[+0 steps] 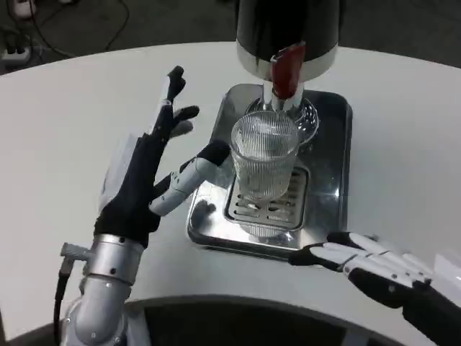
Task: Grasp the cup under the faucet to collect the drink, then remove the cup.
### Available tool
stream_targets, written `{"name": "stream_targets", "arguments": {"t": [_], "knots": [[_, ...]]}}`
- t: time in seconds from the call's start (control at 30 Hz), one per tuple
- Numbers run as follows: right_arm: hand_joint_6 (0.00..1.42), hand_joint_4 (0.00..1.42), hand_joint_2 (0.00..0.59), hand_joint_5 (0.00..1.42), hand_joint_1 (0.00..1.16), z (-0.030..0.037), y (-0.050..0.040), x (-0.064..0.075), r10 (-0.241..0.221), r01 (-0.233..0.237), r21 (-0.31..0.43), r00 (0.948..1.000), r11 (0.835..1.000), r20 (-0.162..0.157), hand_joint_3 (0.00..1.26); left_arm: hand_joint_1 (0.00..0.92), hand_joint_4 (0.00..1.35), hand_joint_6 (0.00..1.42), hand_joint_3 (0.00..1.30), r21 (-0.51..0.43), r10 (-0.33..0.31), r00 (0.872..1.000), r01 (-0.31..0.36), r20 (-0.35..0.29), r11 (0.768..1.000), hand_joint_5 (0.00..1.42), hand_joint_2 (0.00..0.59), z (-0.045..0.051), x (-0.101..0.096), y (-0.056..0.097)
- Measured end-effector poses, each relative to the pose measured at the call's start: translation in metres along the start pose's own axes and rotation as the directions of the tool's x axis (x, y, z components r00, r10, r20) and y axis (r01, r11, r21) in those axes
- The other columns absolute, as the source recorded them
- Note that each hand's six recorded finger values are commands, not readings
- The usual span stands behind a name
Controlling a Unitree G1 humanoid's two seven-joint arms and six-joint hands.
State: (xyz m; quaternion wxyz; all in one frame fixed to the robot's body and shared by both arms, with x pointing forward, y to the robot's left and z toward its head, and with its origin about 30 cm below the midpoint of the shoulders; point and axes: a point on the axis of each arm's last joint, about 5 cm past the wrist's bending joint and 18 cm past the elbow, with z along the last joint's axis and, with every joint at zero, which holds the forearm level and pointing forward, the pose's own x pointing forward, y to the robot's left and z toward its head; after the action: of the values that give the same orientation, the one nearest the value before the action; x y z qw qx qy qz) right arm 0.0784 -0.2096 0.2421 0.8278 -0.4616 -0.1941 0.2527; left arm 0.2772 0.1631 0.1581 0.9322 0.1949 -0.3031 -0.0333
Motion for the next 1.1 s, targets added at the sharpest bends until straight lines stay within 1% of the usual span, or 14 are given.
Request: {"name": "stream_targets", "arguments": {"t": [0.07,0.23,0.27,0.33,0.4,0.47,0.53,0.57,0.63,0.7,0.8,0.9,0.97,1.1], "knots": [[0.0,0.12,0.446,0.04,0.56,0.0,0.0001,0.0,0.0,0.0,0.001,1.0,1.0,0.003,0.17,0.141,0.04,0.25,0.04,-0.034,0.007,1.0,-0.006,0.022,0.999,0.19,0.067,0.0076,0.001,0.004],[0.0,0.12,0.446,0.04,0.56,-0.0001,-0.0001,0.002,-0.003,0.003,0.0,1.0,1.0,0.009,0.17,0.147,0.06,0.17,0.08,-0.125,-0.017,0.998,0.025,0.065,0.992,0.19,0.076,0.022,0.004,0.011],[0.0,0.12,0.446,0.04,0.56,-0.0001,-0.0003,0.002,-0.004,0.004,0.0,0.9999,1.0,0.01,0.17,0.147,0.06,0.16,0.09,-0.134,-0.019,0.996,0.03,0.083,0.991,0.19,0.078,0.0253,0.006,0.014],[0.0,0.12,0.446,0.04,0.56,-0.0001,-0.0003,0.003,-0.005,0.005,-0.001,0.9999,1.0,0.012,0.17,0.148,0.07,0.16,0.1,-0.155,-0.033,0.996,0.046,0.088,0.987,0.19,0.078,0.0268,0.007,0.016],[0.0,0.12,0.446,0.04,0.56,0.0,0.0001,0.003,-0.003,0.003,0.002,0.9999,1.0,0.014,0.17,0.148,0.07,0.16,0.1,-0.177,-0.065,0.995,0.078,0.08,0.981,0.19,0.079,0.0264,0.009,0.017],[0.0,0.12,0.446,0.04,0.56,0.0,0.0004,0.003,-0.003,0.003,0.003,0.9999,1.0,0.015,0.17,0.148,0.07,0.17,0.11,-0.187,-0.092,0.992,0.107,0.088,0.976,0.19,0.079,0.0277,0.012,0.019],[0.0,0.12,0.446,0.04,0.56,0.0,0.0007,0.003,-0.003,0.003,0.005,0.9999,1.0,0.015,0.17,0.148,0.07,0.17,0.11,-0.202,-0.127,0.986,0.146,0.105,0.968,0.19,0.079,0.03,0.017,0.02],[0.0,0.12,0.446,0.04,0.56,0.0,0.001,0.003,-0.003,0.003,0.007,0.9999,1.0,0.016,0.17,0.148,0.07,0.17,0.11,-0.202,-0.147,0.981,0.171,0.127,0.964,0.19,0.079,0.0335,0.021,0.021],[0.0,0.12,0.446,0.04,0.56,0.0,0.0011,0.003,-0.004,0.004,0.009,0.9999,1.0,0.016,0.17,0.148,0.07,0.17,0.11,-0.199,-0.161,0.976,0.188,0.144,0.962,0.19,0.08,0.0362,0.025,0.021],[0.0,0.12,0.446,0.04,0.56,0.0,0.0018,0.004,-0.004,0.004,0.014,0.9998,1.0,0.018,0.17,0.146,0.07,0.17,0.11,-0.191,-0.192,0.965,0.225,0.178,0.955,0.19,0.08,0.044,0.037,0.021],[0.0,0.12,0.446,0.04,0.56,0.0001,0.0023,0.004,-0.004,0.004,0.017,0.9998,1.0,0.019,0.17,0.142,0.07,0.17,0.11,-0.192,-0.202,0.961,0.238,0.19,0.952,0.19,0.082,0.049,0.045,0.02],[0.0,0.12,0.446,0.04,0.56,0.0001,0.0028,0.004,-0.006,0.006,0.021,0.9998,1.0,0.02,0.17,0.139,0.07,0.17,0.11,-0.188,-0.209,0.951,0.254,0.229,0.949,0.19,0.082,0.0598,0.058,0.02],[0.0,0.12,0.446,0.04,0.56,0.0,0.003,0.004,-0.009,0.008,0.023,0.9998,1.0,0.019,0.17,0.138,0.07,0.17,0.11,-0.189,-0.211,0.947,0.26,0.244,0.947,0.19,0.083,0.0635,0.062,0.019],[0.0,0.12,0.446,0.04,0.56,0.0,0.0035,0.004,-0.015,0.015,0.027,0.9997,1.0,0.018,0.17,0.136,0.07,0.17,0.11,-0.203,-0.227,0.942,0.279,0.245,0.938,0.19,0.083,0.0657,0.065,0.016]]}}
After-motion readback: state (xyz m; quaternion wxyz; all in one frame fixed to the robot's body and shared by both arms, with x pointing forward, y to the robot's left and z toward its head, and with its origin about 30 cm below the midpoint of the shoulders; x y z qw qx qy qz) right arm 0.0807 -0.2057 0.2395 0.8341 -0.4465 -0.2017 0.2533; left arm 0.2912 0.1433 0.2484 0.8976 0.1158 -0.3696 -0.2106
